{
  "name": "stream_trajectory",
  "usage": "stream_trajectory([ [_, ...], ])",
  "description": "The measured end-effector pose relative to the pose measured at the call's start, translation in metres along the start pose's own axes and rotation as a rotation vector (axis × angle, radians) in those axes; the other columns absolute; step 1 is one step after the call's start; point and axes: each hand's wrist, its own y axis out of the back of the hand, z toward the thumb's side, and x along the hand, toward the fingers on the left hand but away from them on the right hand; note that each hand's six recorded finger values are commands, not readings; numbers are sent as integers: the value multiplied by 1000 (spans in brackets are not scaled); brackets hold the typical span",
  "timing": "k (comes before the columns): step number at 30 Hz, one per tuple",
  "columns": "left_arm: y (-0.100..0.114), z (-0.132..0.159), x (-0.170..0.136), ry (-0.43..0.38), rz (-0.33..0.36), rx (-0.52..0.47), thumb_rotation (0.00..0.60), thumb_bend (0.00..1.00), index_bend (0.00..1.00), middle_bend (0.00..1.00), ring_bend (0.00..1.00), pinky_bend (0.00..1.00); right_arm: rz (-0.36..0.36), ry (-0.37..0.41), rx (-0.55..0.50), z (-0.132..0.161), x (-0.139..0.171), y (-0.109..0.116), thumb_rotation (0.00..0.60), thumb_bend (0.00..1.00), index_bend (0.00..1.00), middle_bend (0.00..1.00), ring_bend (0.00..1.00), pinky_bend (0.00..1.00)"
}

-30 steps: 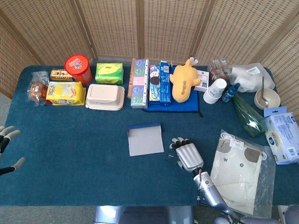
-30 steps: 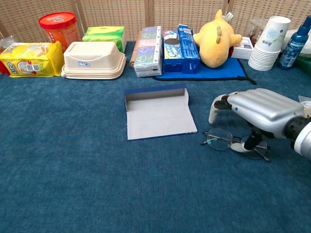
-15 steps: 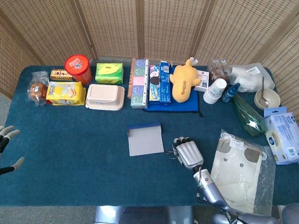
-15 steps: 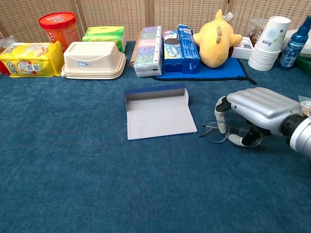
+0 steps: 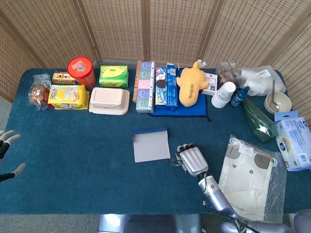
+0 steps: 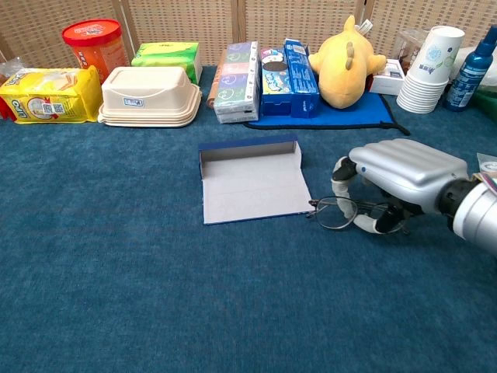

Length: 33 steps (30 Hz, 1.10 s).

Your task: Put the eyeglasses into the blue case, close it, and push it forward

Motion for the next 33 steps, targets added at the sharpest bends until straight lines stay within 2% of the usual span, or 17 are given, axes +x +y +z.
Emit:
stream_trajectory([
  [6,3,-2,-1,3,7,4,543,211,170,118,74,70,9,58,-27,19,-10,11,600,342,590,363,299,347],
  [10,4,-3,-4,10,9,4,539,210,170,118,74,70,11,127,-17,41,-23,19,600,343,589,363,299,347],
  [15,4,-4,-5,17,9,6,544,211,170,118,74,70,17,178,-9,62,-39,23,600,341,589,363,299,347],
  [33,6,-8,-8,35,14,3,543,211,170,118,74,69,-12,201,60,77,-84,24,600,335,586,361,299,347],
])
